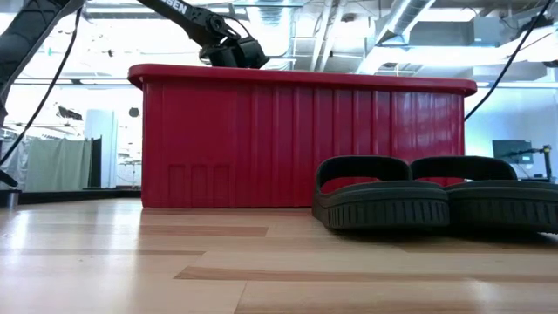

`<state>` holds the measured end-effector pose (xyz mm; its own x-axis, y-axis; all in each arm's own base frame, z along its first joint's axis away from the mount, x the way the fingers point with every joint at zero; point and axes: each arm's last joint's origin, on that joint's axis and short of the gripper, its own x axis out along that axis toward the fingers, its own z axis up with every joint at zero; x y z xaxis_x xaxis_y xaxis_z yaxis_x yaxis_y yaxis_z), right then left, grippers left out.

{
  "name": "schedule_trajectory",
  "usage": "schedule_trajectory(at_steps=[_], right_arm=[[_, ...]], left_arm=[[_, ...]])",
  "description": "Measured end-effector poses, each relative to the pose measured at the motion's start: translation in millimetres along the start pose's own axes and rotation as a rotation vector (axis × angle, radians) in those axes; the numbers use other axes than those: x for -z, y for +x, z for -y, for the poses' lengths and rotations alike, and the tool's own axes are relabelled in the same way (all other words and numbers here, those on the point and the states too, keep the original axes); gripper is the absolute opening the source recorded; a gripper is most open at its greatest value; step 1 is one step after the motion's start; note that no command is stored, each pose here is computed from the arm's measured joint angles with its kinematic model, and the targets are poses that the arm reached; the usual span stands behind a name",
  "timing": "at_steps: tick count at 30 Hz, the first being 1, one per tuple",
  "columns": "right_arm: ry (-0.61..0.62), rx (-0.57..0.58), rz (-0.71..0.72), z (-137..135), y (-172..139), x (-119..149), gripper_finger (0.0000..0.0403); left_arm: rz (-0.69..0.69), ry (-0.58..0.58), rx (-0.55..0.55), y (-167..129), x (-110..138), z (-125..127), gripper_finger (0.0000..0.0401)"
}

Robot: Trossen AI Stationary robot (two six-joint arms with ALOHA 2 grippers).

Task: Pick and place slides into bin
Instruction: Put the black slipper into the red container

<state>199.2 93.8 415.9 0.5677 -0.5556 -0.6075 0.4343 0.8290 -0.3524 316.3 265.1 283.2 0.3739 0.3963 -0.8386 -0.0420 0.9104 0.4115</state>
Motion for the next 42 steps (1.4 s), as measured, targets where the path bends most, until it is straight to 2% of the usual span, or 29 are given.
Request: schedule_trajectory(at_steps=[42], right_arm=[[0.001, -0.013, -0.011, -0.3, -0.1, 0.3, 0.0207]], left_arm=[[-0.008, 0.011, -0.041, -9.8, -8.5, 7.5, 0.0137]])
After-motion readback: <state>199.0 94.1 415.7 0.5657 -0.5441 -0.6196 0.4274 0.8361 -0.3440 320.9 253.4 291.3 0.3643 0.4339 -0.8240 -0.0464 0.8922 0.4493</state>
